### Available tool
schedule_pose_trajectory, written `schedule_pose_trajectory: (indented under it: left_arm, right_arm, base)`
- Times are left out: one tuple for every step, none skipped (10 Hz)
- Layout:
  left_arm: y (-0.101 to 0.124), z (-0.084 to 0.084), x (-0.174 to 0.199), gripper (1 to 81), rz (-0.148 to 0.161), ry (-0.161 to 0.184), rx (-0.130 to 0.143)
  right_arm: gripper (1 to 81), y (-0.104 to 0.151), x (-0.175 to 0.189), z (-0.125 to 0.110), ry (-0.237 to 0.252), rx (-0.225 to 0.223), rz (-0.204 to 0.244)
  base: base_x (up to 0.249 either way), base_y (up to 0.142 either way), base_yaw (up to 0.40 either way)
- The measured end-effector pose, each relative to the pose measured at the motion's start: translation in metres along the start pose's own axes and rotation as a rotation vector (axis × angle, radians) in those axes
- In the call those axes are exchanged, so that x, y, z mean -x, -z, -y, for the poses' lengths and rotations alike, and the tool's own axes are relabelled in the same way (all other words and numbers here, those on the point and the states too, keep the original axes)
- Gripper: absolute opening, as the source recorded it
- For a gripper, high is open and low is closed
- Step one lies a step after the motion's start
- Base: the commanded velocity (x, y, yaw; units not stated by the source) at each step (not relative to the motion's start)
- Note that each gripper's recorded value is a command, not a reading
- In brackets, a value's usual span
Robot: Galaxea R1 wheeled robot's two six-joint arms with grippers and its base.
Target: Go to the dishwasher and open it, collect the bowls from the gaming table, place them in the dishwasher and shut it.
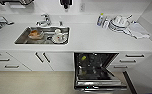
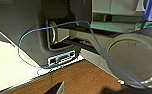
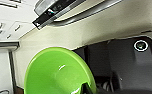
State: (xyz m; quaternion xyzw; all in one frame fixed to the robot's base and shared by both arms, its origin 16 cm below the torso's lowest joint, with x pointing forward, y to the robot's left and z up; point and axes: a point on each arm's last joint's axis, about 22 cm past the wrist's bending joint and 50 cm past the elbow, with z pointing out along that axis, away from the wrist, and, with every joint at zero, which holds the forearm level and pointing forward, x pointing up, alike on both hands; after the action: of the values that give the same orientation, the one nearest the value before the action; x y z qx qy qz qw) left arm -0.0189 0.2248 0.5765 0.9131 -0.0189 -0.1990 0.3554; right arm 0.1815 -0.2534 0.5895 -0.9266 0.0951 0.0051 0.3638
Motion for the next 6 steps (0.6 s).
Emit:
schedule_pose_trajectory:
  left_arm:
    - [-0.012, 0.012, 0.03, 81.1, -0.006, 0.035, -0.013]
    - [-0.027, 0.021, 0.058, 81.1, -0.009, 0.069, -0.025]
    - [-0.046, 0.029, 0.079, 81.1, -0.012, 0.089, -0.041]
    - [-0.067, 0.03, 0.082, 81.1, -0.031, 0.09, -0.045]
    - [-0.09, 0.02, 0.08, 81.1, -0.062, 0.09, -0.031]
    - [-0.113, 0.002, 0.093, 81.1, -0.068, 0.105, -0.004]
  right_arm:
    - [1.0, 0.001, -0.012, 0.018, 0.003, -0.032, -0.009]
    - [1.0, 0.002, -0.026, 0.032, -0.004, -0.055, -0.022]
    - [1.0, 0.004, -0.042, 0.037, -0.017, -0.061, -0.039]
    - [1.0, 0.007, -0.059, 0.041, -0.02, -0.063, -0.057]
    - [1.0, 0.01, -0.077, 0.047, -0.013, -0.067, -0.076]
    - [1.0, 0.01, -0.094, 0.055, -0.009, -0.076, -0.092]
  base:
    - [0.0, 0.0, 0.0]
    - [0.0, 0.0, 0.0]
    - [0.0, 0.0, 0.0]
    - [0.0, 0.0, 0.0]
    - [0.0, 0.0, 0.0]
    - [0.0, 0.0, 0.0]
